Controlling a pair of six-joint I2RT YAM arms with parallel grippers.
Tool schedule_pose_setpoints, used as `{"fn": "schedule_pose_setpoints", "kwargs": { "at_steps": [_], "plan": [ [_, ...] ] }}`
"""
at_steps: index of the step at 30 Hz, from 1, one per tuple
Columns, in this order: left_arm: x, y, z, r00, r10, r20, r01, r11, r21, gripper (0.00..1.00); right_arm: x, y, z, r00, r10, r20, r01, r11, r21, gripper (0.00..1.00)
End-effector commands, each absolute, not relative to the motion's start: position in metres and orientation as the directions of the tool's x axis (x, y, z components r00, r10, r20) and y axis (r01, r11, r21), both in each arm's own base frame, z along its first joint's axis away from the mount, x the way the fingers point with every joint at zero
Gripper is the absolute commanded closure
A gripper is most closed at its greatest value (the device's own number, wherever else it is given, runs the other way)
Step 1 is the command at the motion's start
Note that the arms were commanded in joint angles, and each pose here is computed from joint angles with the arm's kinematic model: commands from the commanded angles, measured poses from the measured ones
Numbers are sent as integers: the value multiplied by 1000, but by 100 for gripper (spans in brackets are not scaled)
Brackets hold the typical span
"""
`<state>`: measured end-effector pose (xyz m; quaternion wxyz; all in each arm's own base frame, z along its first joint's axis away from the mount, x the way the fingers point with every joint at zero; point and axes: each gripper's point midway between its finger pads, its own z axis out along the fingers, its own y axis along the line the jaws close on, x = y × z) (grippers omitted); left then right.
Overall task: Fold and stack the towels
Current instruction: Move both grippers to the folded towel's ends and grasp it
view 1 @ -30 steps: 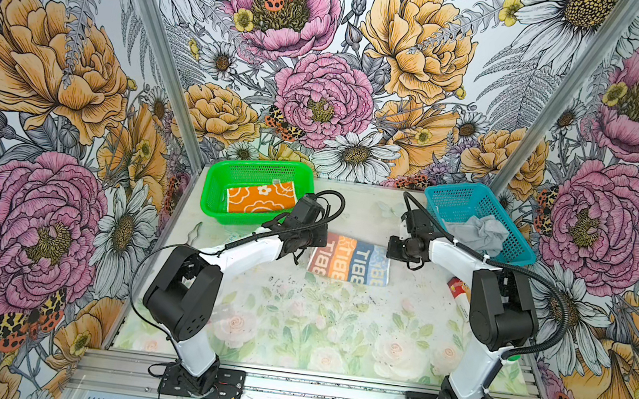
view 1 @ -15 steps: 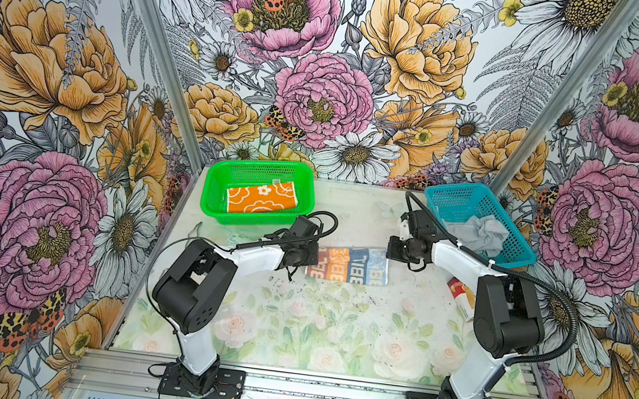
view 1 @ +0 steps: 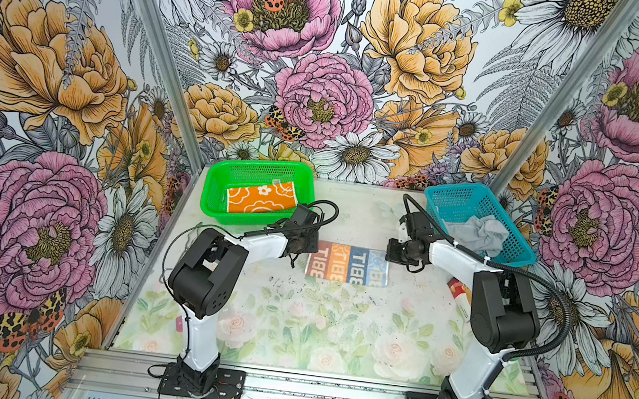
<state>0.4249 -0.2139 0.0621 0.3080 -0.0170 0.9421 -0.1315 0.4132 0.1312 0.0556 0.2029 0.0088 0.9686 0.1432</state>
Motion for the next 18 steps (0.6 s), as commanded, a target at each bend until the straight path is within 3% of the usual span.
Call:
{"fn": "schedule_pose_setpoints", "kwargs": {
  "at_steps": [1,4,8,14,18],
  "plan": [
    [427,-218,114,-713,-84,-696,107,968,-226,50,424,124,82,-875,74,-479,-42,973,227,81],
    [407,-236,135,-690,-68,-721,174,951,-256,55,417,121,108,-839,70,-540,-42,981,192,57],
    [394,-258,113,-777,-111,-619,210,882,-422,59,405,143,129,-822,68,-565,-75,971,226,36],
    [393,-271,64,-850,-151,-504,157,842,-517,62,395,213,105,-883,77,-463,-151,888,435,32],
    [389,-263,41,-874,-151,-462,102,872,-478,61,389,222,75,-912,69,-404,-128,889,440,32]
  ]
}}
